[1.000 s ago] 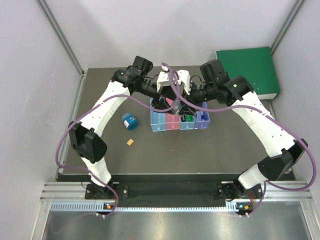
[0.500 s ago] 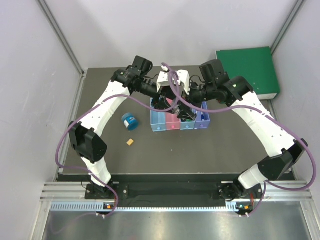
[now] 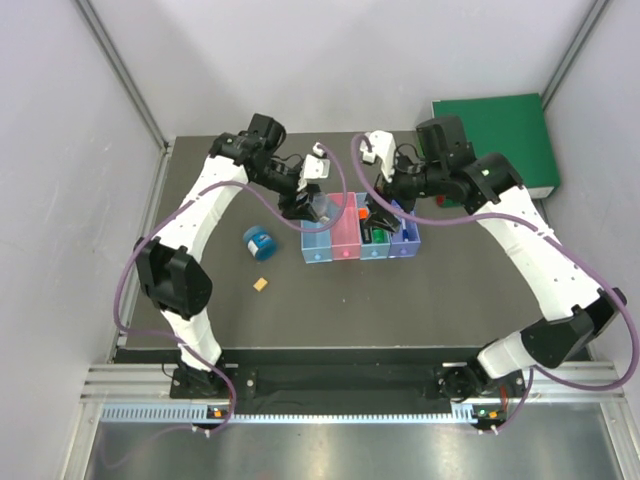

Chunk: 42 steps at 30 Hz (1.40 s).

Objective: Sort the stationery into containers
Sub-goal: Place the stationery in the storage box.

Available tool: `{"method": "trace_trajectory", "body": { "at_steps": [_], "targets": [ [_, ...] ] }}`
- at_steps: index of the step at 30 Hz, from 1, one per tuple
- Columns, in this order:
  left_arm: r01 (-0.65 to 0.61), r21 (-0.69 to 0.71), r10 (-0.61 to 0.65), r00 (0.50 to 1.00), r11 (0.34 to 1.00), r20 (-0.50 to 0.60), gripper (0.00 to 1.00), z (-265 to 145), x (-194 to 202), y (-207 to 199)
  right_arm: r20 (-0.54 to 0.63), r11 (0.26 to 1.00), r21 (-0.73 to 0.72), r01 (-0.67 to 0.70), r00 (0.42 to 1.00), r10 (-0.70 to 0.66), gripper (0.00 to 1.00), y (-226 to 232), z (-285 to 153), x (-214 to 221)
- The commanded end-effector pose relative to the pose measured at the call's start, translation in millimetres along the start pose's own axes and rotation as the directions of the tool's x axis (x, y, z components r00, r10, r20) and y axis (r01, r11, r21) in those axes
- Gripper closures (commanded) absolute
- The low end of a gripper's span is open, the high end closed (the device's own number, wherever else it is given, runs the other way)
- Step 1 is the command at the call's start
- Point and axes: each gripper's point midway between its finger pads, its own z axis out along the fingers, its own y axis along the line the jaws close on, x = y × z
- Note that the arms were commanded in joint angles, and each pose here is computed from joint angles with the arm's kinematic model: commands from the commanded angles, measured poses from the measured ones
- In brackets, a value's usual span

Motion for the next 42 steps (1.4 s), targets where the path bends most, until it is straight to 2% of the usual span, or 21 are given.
{"method": "trace_trajectory", "body": {
  "at_steps": [1, 7, 10, 14, 21, 32, 42],
  "targets": [
    [-0.105, -0.027, 0.097, 0.972, 0.994, -0.216, 0.45, -1.9, 53.6, 24.7, 0.040, 0.986, 0.169, -0.013, 0.999, 0.007, 0.00, -33.7, -25.5, -4.4],
    [-0.124, -0.067, 0.095, 0.938, 0.990, -0.333, 0.46, 4.0, 90.3, 51.2, 0.032, 0.925, 0.357, -0.127, 0.992, 0.124, 0.00, -82.4, -47.2, 22.0],
    [-0.136, -0.077, 0.101, 0.931, 0.988, -0.350, 0.46, 8.4, 98.0, 60.1, 0.032, 0.914, 0.380, -0.142, 0.990, 0.141, 0.00, -87.9, -53.6, 28.9],
    [-0.159, -0.091, 0.109, 0.908, 0.983, -0.405, 0.46, 10.3, 114.6, 72.6, 0.038, 0.912, 0.383, -0.147, 0.989, 0.144, 0.00, -85.8, -57.6, 30.6],
    [-0.190, -0.113, 0.123, 0.890, 0.975, -0.440, 0.45, 15.4, 125.6, 85.0, 0.042, 0.908, 0.388, -0.155, 0.988, 0.151, 0.00, -84.0, -61.7, 33.7],
    [-0.218, -0.115, 0.153, 0.898, 0.969, -0.413, 0.45, 36.3, 118.0, 92.2, 0.040, 0.904, 0.394, -0.165, 0.986, 0.163, 0.00, -82.9, -64.4, 39.0],
    [-0.244, -0.079, 0.181, 0.867, 0.966, -0.464, 0.45, 45.5, 134.0, 93.7, 0.054, 0.904, 0.389, -0.180, 0.983, 0.173, 0.00, -80.6, -67.2, 40.6]
  ]
}}
